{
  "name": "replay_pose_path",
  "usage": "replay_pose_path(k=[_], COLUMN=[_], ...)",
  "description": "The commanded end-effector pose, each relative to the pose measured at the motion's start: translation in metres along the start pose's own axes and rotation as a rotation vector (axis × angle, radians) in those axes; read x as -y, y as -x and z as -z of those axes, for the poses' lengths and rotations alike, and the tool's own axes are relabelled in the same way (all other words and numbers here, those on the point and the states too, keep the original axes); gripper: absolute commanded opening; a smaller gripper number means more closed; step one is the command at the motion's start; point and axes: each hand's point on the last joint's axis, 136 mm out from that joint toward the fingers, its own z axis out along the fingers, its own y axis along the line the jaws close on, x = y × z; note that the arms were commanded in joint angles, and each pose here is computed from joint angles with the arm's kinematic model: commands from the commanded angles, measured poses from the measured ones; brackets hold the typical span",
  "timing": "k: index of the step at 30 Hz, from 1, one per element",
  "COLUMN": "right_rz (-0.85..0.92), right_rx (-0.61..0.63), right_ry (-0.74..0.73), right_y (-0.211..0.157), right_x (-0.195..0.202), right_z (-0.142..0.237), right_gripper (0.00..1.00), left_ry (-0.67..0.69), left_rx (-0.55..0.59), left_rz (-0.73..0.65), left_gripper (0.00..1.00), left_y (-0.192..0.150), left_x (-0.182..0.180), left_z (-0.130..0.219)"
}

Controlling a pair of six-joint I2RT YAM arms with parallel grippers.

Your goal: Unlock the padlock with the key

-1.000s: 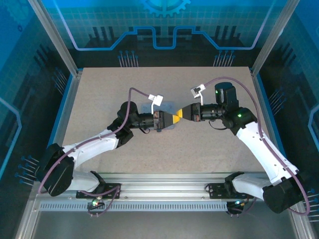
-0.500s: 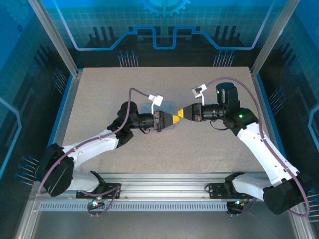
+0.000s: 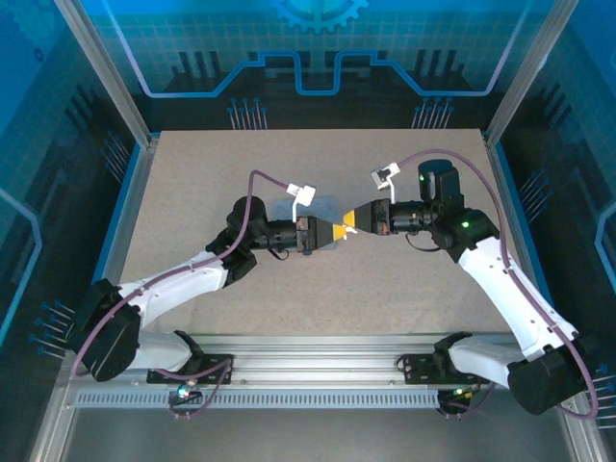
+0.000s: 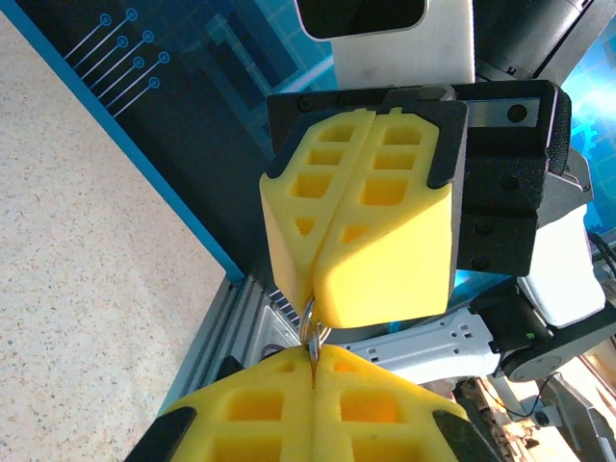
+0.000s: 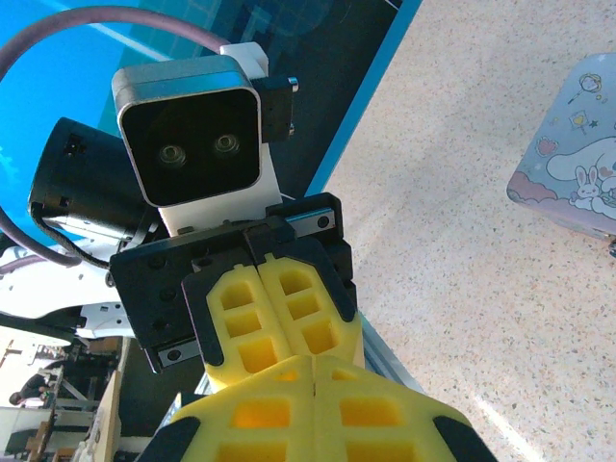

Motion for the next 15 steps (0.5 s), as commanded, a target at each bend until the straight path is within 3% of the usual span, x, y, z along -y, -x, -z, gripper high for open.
replay_pose_path(k=[1,5,15], right_rz=[0.008,0.010,0.014], right_rx=[0.003,0.007,0.013], right_ry=[0.029,0.031,0.033], right_y=[-0.0008,0.0006,0.0021], right_x=[-0.0087,-0.0107,-0.0131], right_z=[0.0056,0.0061,0.0070], right_gripper=[0.00,0.00,0.00], left_ry=[-0.004,0.003,0.005], left_rx=[0.004,0.003,-0.001], left_rz=[-0.027,-0.025,-0.018], left_gripper=[0.05,0.12,0.14], left_y=[0.0025,0.0016,0.0008], left_x=[0.0085,0.0074,0.0036], left_z=[0.0014,0.0022,0.0001])
